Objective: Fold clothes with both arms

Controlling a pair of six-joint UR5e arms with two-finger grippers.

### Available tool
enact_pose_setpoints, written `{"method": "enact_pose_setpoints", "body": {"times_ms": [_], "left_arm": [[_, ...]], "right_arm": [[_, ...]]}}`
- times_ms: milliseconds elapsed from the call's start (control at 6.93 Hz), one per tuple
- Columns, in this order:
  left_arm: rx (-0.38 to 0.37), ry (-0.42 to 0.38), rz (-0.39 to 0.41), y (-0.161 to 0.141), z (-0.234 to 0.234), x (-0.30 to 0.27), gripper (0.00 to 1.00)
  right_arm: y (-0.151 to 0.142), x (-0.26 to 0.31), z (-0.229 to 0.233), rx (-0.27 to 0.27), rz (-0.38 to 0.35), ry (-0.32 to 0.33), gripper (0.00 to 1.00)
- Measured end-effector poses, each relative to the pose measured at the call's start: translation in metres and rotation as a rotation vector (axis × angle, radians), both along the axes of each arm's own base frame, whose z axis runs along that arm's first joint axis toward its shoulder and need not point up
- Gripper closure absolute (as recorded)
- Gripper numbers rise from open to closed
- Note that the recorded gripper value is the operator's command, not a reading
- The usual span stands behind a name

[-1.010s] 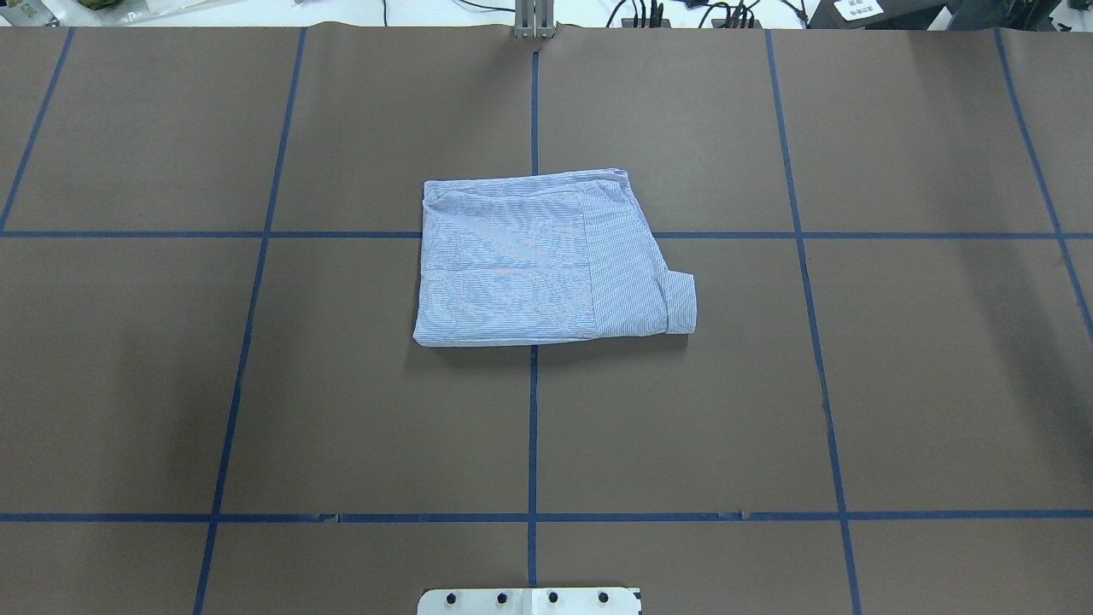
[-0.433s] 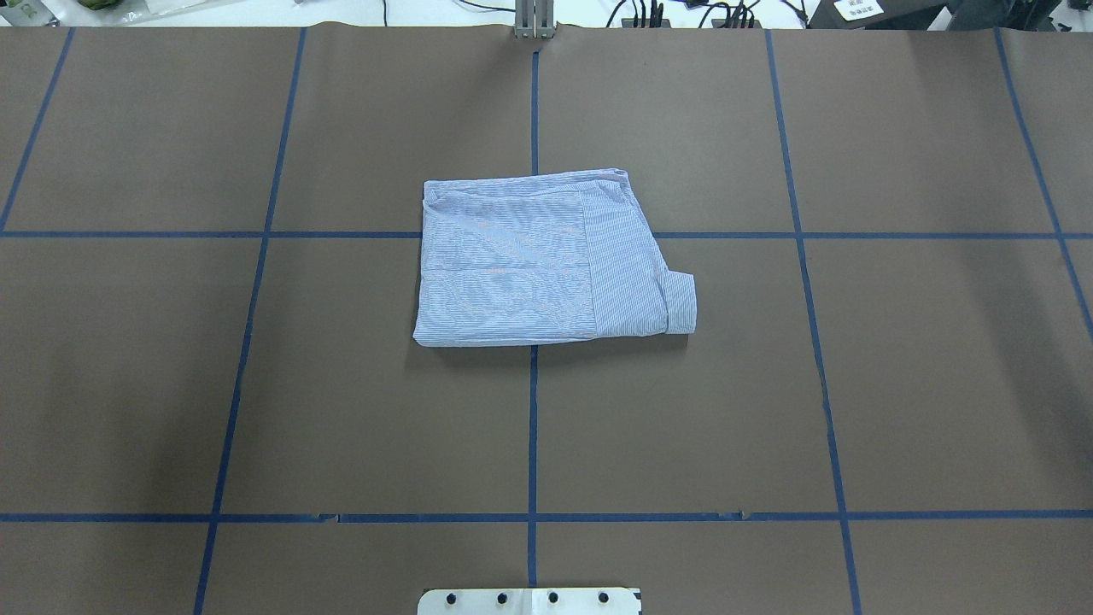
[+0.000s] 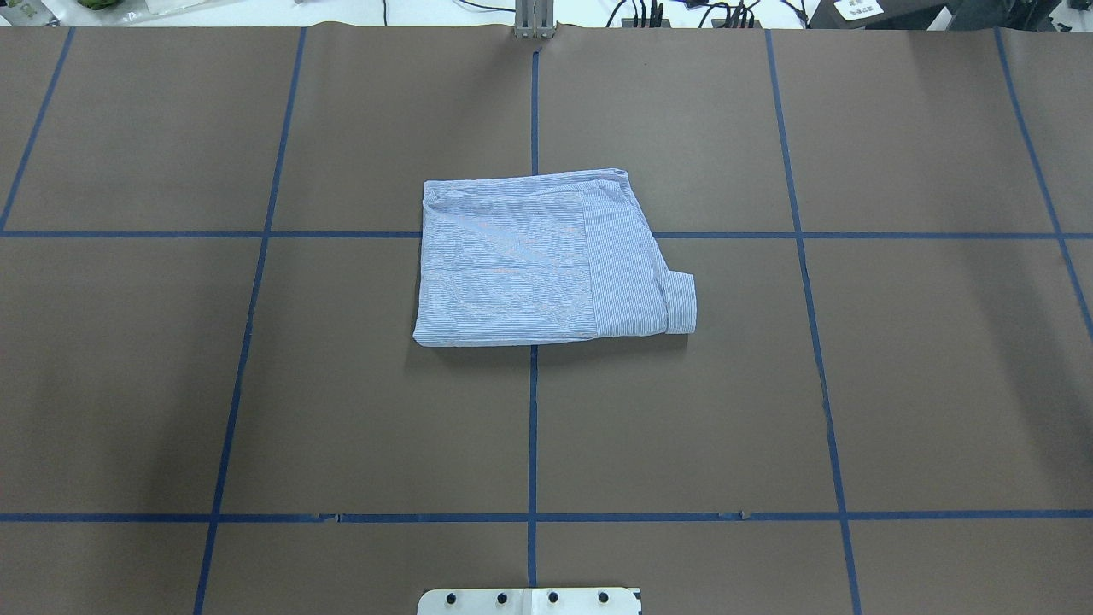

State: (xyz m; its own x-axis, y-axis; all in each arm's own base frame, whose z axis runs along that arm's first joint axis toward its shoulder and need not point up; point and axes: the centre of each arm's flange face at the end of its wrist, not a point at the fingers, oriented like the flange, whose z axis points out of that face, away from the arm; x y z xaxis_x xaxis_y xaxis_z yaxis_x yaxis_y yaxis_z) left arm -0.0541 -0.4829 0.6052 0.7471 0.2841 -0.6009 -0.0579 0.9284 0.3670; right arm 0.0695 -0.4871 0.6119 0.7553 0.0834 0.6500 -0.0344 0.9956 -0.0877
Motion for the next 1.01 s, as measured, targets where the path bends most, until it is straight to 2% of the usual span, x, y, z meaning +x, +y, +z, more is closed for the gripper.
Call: {"method": "enact_pose_setpoints", "body": {"times_ms": [577, 1010], "left_arm": [[-0.030, 0.000, -0.008, 0.003, 0.008, -0.001, 0.00], [-0.019, 0.010, -0.010, 0.002, 0.001, -0.001, 0.00]], "right_arm": [[-0.010, -0.024, -0.019, 0.046, -0.048, 0.005, 0.00], [-0.023, -0.036, -0.029, 0.066, -0.067, -0.005, 0.00]]}}
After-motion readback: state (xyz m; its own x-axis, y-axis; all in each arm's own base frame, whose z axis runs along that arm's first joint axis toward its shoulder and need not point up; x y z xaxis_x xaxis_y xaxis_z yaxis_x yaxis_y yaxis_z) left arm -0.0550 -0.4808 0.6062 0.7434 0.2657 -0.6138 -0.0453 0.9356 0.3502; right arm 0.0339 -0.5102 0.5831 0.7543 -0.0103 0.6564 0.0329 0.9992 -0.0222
